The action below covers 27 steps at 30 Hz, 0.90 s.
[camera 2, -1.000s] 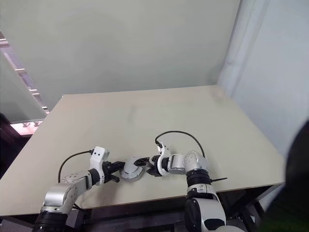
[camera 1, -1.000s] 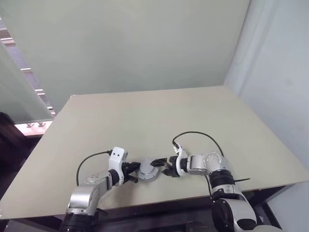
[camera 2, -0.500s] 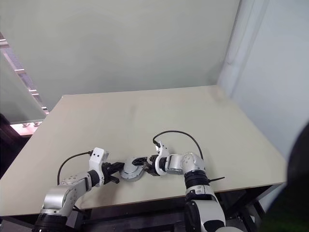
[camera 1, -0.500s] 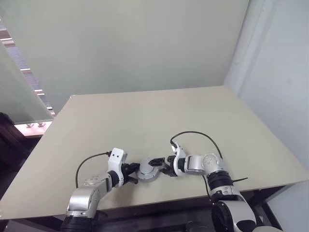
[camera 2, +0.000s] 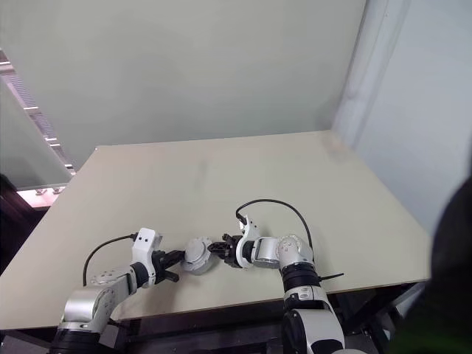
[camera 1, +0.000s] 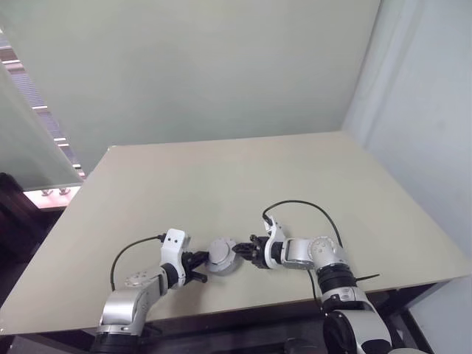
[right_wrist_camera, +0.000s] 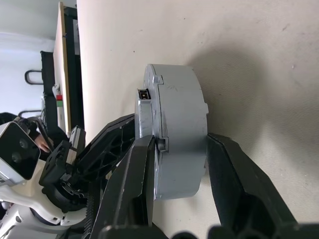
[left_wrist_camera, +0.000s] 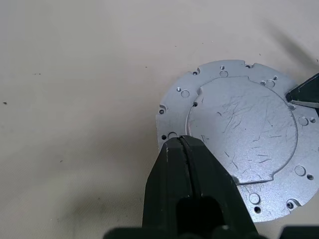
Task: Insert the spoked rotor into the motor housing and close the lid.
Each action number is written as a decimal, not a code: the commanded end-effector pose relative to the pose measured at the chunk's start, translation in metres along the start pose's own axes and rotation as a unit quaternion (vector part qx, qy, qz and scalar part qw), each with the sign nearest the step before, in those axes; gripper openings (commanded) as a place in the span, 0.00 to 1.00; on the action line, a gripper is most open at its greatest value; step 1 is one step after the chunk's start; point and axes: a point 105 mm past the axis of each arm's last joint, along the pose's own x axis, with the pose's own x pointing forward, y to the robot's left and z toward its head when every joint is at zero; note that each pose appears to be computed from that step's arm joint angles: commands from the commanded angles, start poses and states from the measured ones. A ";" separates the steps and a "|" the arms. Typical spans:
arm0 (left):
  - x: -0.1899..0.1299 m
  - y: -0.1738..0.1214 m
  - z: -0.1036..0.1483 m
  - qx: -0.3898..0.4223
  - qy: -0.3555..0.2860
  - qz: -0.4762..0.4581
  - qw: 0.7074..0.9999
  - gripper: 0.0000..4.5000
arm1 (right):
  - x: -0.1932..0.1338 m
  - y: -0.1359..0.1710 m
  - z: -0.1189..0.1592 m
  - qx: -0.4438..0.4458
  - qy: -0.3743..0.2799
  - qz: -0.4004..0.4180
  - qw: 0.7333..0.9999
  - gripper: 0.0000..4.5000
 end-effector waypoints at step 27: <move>-0.043 0.024 0.040 -0.127 -0.131 -0.007 0.983 1.00 | 0.024 0.034 -0.027 0.011 0.024 0.049 0.998 0.28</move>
